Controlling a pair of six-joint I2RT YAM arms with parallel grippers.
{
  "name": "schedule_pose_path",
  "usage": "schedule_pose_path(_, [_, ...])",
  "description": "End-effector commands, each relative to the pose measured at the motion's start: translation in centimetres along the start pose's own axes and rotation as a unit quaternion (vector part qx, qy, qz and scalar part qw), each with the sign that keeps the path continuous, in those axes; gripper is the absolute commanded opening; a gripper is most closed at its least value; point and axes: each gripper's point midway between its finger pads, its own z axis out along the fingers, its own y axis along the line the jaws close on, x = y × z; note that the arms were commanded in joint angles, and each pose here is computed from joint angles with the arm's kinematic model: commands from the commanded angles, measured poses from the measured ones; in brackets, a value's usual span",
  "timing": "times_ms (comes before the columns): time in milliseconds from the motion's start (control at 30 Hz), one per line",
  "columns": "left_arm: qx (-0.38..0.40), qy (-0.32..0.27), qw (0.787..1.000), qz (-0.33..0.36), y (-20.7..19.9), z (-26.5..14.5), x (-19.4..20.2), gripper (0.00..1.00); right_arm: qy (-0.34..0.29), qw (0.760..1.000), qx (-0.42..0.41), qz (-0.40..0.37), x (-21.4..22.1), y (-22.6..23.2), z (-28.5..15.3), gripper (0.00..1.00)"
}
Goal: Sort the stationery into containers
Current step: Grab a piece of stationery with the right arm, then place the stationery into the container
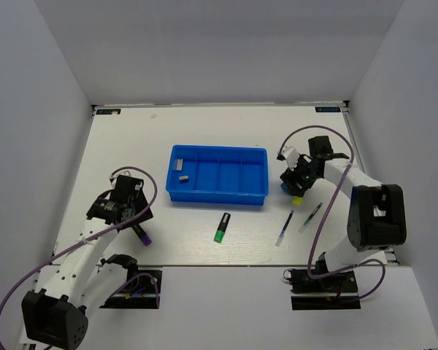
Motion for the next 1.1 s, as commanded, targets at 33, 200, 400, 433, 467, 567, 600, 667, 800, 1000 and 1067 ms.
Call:
schedule_pose_path(33, [-0.032, 0.008, 0.999, -0.036, 1.2, 0.0, 0.3, 0.65, -0.006, 0.995, 0.098, -0.021, -2.0, -2.0, -6.4, 0.00])
schedule_pose_path(200, [-0.024, 0.030, 0.997, -0.064, 0.4, 0.3, 0.4, 0.65, -0.095, 0.993, 0.072, -0.024, -8.8, 0.0, -13.2, 0.00])
schedule_pose_path(400, [-0.037, 0.066, 0.993, -0.087, 0.3, 1.1, 1.1, 0.65, -0.186, 0.970, -0.131, -0.085, -16.7, 5.9, -13.5, 0.00])
schedule_pose_path(433, [-0.038, 0.068, 0.993, -0.088, 0.4, 1.2, 1.2, 0.65, -0.197, 0.962, -0.145, -0.120, -18.8, 7.2, -13.6, 0.00])
schedule_pose_path(467, [-0.040, 0.070, 0.993, -0.091, 0.5, 1.3, 1.2, 0.65, -0.196, 0.954, -0.175, -0.141, -19.2, 8.0, -12.6, 0.00])
schedule_pose_path(567, [-0.041, 0.073, 0.992, -0.094, 0.5, 1.5, 1.4, 0.65, -0.174, 0.948, -0.192, -0.186, -22.6, 9.1, -10.0, 0.00])
schedule_pose_path(600, [-0.041, 0.073, 0.992, -0.095, 0.5, 1.6, 1.3, 0.65, -0.186, 0.940, -0.188, -0.216, -25.4, 9.5, -10.0, 0.00])
schedule_pose_path(667, [-0.040, 0.079, 0.991, -0.096, 0.4, 1.8, 1.6, 0.65, -0.176, 0.933, -0.214, -0.231, -26.6, 11.2, -7.8, 0.00])
schedule_pose_path(800, [-0.045, 0.083, 0.991, -0.099, 0.5, 2.1, 1.7, 0.65, -0.180, 0.926, -0.187, -0.273, -30.1, 11.9, -4.5, 0.00])
schedule_pose_path(1000, [-0.053, 0.089, 0.989, -0.108, 0.7, 2.5, 1.7, 0.65, -0.145, 0.923, -0.180, -0.307, -30.5, 13.5, 0.5, 0.00])
schedule_pose_path(1067, [-0.052, 0.091, 0.988, -0.115, 0.5, 2.6, 1.9, 0.65, -0.129, 0.923, -0.185, -0.310, -29.8, 13.5, 2.3, 0.00])
